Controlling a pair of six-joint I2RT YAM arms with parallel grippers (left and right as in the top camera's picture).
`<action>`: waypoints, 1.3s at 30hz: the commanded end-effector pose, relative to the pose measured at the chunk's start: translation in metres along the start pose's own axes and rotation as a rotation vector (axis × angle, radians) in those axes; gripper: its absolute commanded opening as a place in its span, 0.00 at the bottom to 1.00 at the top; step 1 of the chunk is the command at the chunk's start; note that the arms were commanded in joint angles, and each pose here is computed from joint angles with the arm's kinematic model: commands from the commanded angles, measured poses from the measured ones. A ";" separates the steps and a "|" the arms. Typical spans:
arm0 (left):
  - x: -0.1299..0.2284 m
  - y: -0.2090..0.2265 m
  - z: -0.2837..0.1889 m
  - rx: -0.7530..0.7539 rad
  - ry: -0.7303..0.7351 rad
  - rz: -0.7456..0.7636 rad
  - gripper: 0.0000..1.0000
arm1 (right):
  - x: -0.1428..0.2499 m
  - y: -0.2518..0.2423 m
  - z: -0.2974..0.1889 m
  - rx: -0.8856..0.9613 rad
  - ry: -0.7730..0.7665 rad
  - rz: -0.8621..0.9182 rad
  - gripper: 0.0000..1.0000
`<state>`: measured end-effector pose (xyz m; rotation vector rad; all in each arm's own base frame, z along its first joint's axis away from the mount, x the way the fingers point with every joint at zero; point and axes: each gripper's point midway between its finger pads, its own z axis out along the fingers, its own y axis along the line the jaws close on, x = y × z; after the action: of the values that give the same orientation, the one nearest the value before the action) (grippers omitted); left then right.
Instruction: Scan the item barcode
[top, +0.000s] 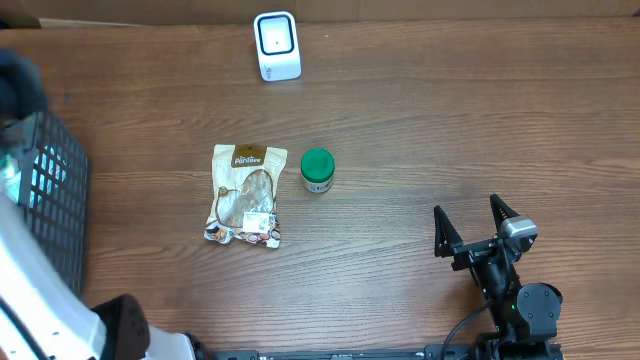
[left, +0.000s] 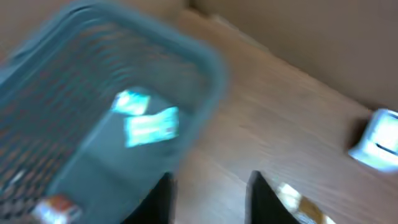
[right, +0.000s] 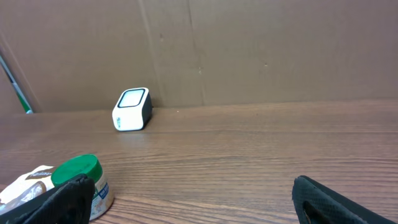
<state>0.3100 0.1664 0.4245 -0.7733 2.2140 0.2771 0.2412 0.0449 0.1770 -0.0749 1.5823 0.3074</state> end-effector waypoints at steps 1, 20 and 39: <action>-0.002 0.048 0.008 -0.049 0.019 -0.155 0.42 | 0.002 0.001 0.000 -0.006 -0.002 -0.001 1.00; 0.063 0.126 0.190 -0.118 0.439 -0.327 0.49 | 0.002 0.001 0.000 -0.006 -0.002 -0.001 1.00; 0.107 0.134 0.285 -0.091 0.540 -0.271 0.65 | 0.002 0.001 0.000 -0.006 -0.002 -0.001 1.00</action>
<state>0.3435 0.3457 0.1658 -1.3285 2.5073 0.0433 0.2412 0.0449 0.1770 -0.0746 1.5823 0.3077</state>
